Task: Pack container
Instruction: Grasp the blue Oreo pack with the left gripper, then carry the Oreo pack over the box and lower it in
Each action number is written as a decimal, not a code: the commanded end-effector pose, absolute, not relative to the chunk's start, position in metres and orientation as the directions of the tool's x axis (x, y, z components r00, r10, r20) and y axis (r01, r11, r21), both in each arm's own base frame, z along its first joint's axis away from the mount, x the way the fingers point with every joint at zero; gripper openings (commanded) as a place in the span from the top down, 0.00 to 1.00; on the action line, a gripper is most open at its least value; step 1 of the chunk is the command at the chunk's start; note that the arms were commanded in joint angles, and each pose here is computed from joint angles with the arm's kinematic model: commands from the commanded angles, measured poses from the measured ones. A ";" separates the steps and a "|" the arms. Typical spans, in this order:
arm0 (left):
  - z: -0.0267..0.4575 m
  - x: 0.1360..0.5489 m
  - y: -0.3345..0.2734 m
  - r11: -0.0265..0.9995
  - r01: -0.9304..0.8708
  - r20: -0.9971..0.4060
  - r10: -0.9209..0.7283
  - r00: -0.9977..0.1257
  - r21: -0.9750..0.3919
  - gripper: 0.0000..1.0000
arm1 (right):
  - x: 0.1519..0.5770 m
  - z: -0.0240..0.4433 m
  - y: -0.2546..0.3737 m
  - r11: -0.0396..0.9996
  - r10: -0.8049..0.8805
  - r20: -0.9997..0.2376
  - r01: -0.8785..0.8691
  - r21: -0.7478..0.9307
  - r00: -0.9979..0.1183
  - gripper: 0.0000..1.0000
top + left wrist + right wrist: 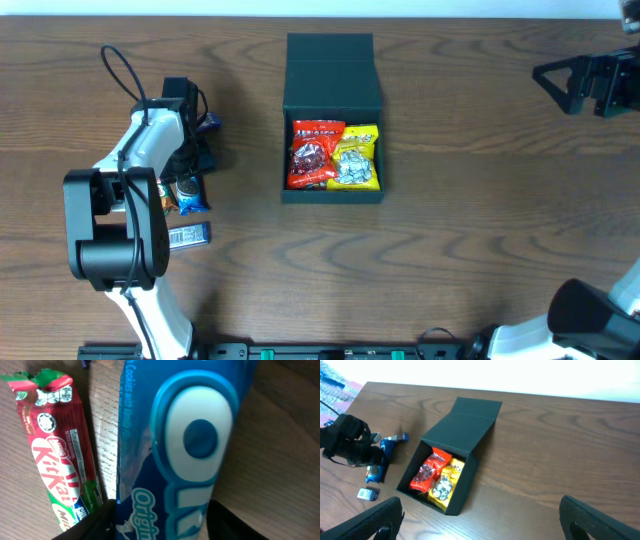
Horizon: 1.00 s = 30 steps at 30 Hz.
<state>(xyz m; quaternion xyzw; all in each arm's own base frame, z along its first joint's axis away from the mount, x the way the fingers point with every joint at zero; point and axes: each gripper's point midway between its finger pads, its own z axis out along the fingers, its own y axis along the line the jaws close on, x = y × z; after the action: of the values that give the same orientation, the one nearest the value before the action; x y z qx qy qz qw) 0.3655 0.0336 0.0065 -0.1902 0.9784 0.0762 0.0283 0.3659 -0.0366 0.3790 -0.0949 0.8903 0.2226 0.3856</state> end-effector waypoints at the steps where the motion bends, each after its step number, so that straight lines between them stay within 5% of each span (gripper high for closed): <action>1: 0.004 0.363 0.035 0.917 -0.373 -0.075 -0.366 -0.928 0.140 0.48 | 0.366 0.379 -0.037 0.877 -0.001 -0.735 -0.353 0.325 -0.679 0.01; 10: 0.004 0.363 0.035 0.917 -0.373 -0.074 -0.366 -0.928 0.141 0.55 | 0.366 0.379 -0.037 0.877 -0.001 -0.735 -0.353 0.325 -0.679 0.01; 15: 0.006 0.362 0.034 0.917 -0.372 -0.065 -0.366 -0.928 0.144 0.73 | 0.366 0.379 -0.037 0.877 -0.001 -0.735 -0.354 0.325 -0.678 0.01; 18: 0.015 0.363 0.033 0.911 -0.386 -0.060 -0.381 -0.923 0.145 0.73 | 0.366 0.379 -0.037 0.877 -0.001 -0.735 -0.354 0.324 -0.678 0.01; 24: 0.067 0.392 0.017 0.907 -0.419 -0.113 -0.412 -0.904 0.048 0.83 | 0.367 0.381 -0.036 0.875 -0.001 -0.739 -0.359 0.326 -0.674 0.01; 30: 0.133 0.432 -0.036 0.963 -0.267 -0.302 -0.263 -0.916 -0.027 0.83 | 0.366 0.381 -0.036 0.875 0.000 -0.739 -0.358 0.326 -0.674 0.01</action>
<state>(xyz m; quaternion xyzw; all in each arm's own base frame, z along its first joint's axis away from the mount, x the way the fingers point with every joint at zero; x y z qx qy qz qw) 0.4174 -0.0010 0.0920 -0.1806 0.9783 0.0325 0.0963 0.3662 -0.0366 0.3793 -0.0953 0.8900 0.2225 0.3865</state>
